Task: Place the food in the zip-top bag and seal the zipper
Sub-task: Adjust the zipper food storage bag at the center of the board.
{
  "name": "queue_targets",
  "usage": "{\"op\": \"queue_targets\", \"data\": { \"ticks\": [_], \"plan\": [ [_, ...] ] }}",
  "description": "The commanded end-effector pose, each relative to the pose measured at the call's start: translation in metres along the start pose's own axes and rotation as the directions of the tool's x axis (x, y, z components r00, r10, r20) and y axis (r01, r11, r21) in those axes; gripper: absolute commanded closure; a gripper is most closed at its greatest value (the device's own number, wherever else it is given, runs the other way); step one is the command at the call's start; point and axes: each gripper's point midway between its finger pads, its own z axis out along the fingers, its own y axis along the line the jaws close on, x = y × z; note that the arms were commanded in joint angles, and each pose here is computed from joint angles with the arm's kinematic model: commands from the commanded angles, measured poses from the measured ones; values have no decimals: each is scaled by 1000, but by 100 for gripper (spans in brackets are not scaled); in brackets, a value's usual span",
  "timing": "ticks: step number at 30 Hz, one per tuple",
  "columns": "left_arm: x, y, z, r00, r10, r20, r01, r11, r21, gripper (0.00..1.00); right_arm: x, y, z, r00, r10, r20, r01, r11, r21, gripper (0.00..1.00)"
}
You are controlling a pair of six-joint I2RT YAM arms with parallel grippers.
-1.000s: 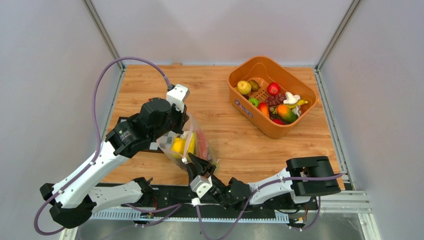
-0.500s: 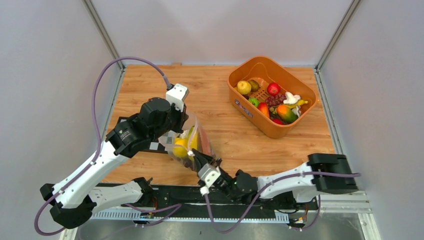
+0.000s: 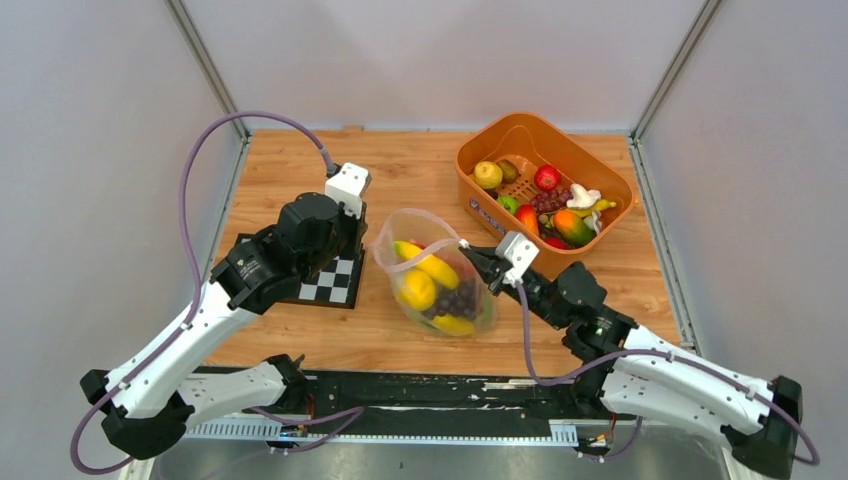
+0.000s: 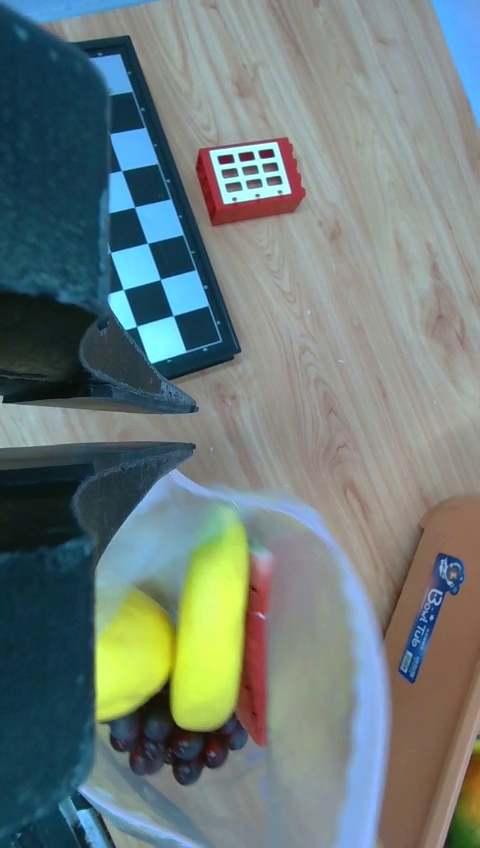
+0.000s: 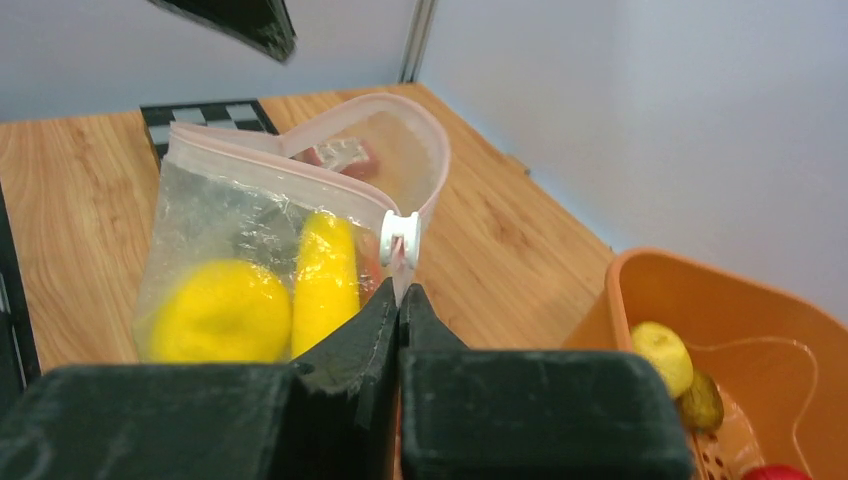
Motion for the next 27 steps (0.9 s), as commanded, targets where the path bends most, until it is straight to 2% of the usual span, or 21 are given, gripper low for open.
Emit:
{"op": "queue_targets", "data": {
  "ticks": [1, 3, 4, 5, 7, 8, 10, 12, 14, 16, 21, 24, 27],
  "plan": [
    [-21, 2, -3, 998, 10, 68, -11, 1000, 3, 77, 27, 12, -16, 989, 101, -110, -121, 974, -193, 100],
    [-21, -2, -3, 998, 35, 58, -36, 999, 28, 74, 34, -2, -15, 985, 124, -122, -143, 978, -154, 100],
    [-21, -3, -5, 997, 49, 54, -51, 998, 40, 67, 37, -7, -15, 985, 126, -121, -143, 979, -144, 100],
    [-20, -2, -6, 996, 68, 49, -70, 997, 41, 57, 37, -10, -15, 986, 124, -112, -140, 980, -142, 100],
    [-13, 2, -5, 994, 104, 32, -105, 994, 24, 30, 36, -12, -17, 988, 122, -97, -137, 977, -162, 100],
    [-8, 4, -3, 992, 122, 27, -123, 992, 20, 20, 35, -9, -18, 988, 124, -95, -140, 971, -191, 100],
    [-2, 1, 4, 987, 153, 46, -155, 987, 45, 9, 34, -9, -20, 988, 124, -94, -142, 964, -225, 100],
    [7, 2, 12, 987, 151, 52, -154, 986, 63, 5, 35, -11, -21, 987, 127, -96, -147, 961, -234, 100],
    [16, -9, 19, 989, 134, 67, -143, 978, 149, 1, 35, -13, -22, 987, 128, -98, -148, 959, -243, 100],
    [25, -12, 26, 984, 156, 84, -170, 965, 199, 0, 35, -15, -23, 988, 121, -99, -142, 959, -247, 100],
    [15, -18, 18, 964, 150, 218, -214, 926, 310, 0, 37, -21, -26, 987, 93, -130, -124, 960, -251, 100],
    [12, -37, 9, 935, 160, 317, -297, 841, 451, 0, 33, -18, -25, 988, 102, -120, -132, 951, -279, 100],
    [11, -44, 12, 926, 177, 334, -338, 785, 520, 0, 29, -18, -23, 988, 100, -120, -131, 948, -291, 100]
  ]
}}
